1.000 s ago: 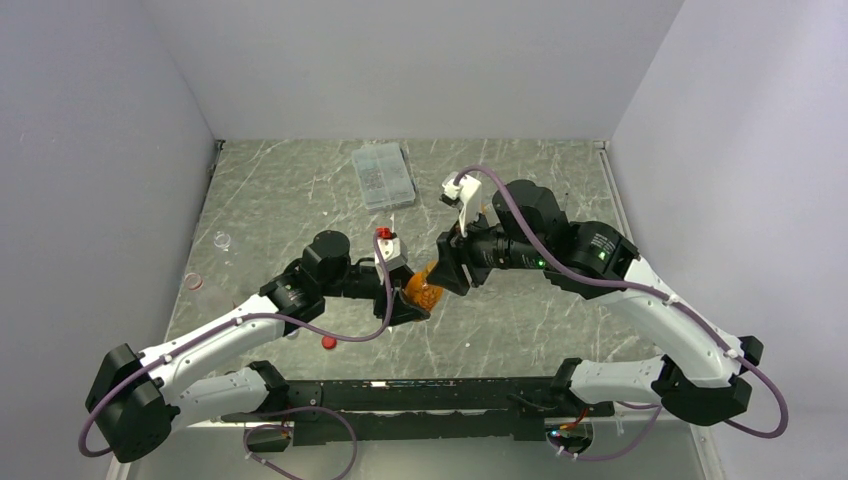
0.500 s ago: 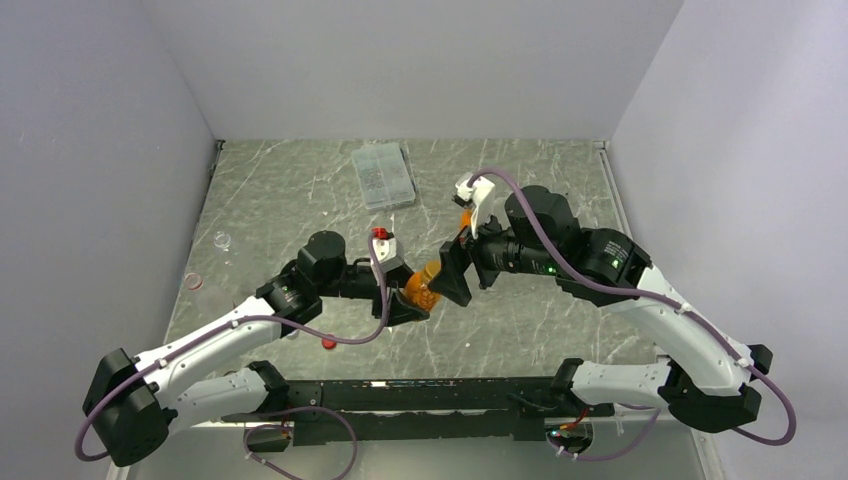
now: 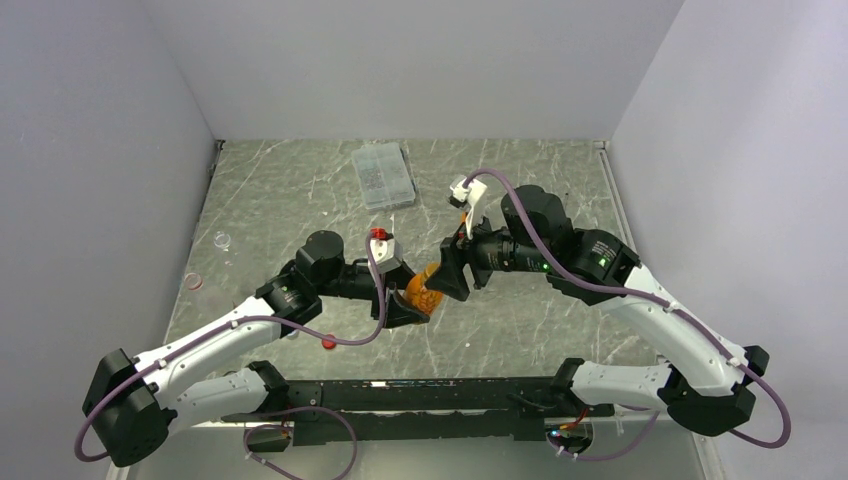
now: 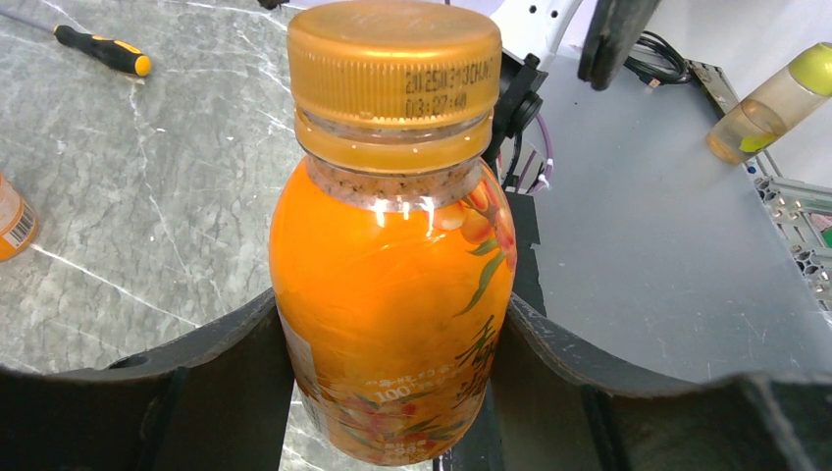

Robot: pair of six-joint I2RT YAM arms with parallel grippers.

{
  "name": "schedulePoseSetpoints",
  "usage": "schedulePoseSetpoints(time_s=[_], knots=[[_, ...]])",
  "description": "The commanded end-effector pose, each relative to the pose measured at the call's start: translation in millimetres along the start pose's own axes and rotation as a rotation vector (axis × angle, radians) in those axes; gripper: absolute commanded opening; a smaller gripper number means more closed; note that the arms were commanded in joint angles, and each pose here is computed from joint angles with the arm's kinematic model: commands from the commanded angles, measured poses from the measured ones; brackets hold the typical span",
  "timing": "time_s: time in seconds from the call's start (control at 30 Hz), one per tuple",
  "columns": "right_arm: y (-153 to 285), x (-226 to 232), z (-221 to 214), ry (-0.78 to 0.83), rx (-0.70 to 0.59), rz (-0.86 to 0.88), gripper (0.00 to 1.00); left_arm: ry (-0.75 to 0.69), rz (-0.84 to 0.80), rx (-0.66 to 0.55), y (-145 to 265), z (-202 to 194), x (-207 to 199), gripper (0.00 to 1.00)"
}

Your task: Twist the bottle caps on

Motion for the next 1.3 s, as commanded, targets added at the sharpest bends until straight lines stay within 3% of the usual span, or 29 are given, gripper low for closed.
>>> schedulePoseSetpoints(time_s=[0.0,0.93,1.13,1.27], knots=[[0.1,12.2,14.2,0.028,-0.05,0.066,0.67,-0.058,-0.017,-0.063,1.1,25.2,-0.9,0.0],[-9.5,1.0,5.1,-0.001,0.001,0.024,0.54,-0.07,-0.003,-0.059,3.1,27.2,0.1,0.0],[-10.7,-1.2,2.7,-0.017,0.007,0.015,0.39,-0.07,0.027,-0.056,3.7,25.9,4.3,0.0],[-16.4,-10.1,1.2,-0.069,0.022,-0.043,0.32,-0.084,0.163,-0.047,6.8,28.7,26.0,0.0]])
Point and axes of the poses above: each gripper's point midway between its finger pads, its own y axis back along the fingers, its own x axis along the line the jaws close on, z = x × y, the point moved 1 cm from there along y, back along the fingers, and after that the axes turned 14 degrees about -y, right-handed, at the moved point
